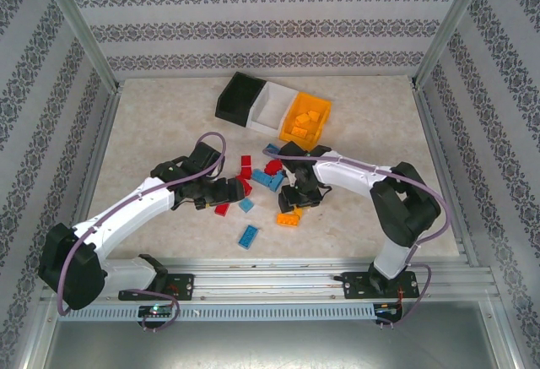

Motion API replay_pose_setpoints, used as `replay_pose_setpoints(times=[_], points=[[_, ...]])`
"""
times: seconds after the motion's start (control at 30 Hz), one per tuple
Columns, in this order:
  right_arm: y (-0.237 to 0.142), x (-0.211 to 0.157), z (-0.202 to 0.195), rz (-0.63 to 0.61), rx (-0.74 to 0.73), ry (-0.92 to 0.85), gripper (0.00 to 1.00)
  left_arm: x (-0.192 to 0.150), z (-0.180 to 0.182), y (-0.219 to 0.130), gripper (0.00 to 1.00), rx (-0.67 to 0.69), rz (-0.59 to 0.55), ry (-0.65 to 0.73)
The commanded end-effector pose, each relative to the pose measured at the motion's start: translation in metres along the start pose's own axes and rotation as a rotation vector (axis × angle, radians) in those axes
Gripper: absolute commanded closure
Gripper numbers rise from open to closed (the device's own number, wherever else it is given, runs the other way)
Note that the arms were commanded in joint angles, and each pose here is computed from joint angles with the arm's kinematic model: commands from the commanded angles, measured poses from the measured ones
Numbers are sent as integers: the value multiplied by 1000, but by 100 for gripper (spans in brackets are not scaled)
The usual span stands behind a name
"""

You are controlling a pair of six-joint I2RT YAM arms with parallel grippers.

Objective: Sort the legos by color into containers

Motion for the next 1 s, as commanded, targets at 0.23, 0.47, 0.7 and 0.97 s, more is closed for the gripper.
replay_pose_setpoints(times=[0.23,0.47,0.7,0.97], points=[[0,4,-5,-7,-54,-10,63,9,-4,-1,19,-23,-9,-16],[-16,13,-17,-65,-19,57,76,17,-11,7,19,-33,9,-6],[-58,25,-29,-182,121,171,76,29,-20,6,19,-39,15,12],[-125,75,-57,-406,425,435,76,30,-18,5,19,-31,30,13]])
Point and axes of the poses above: each hand's point on the last joint's axis, 136 mm out from that joint toward the fingers, its own y axis out along the fingers, its own z axis along the line the jaws close on, x = y × z, the point moved 6 cm from there along -y, back along the fingers, and after that the axes turned 1 degree about -y, right-handed, at the moved point
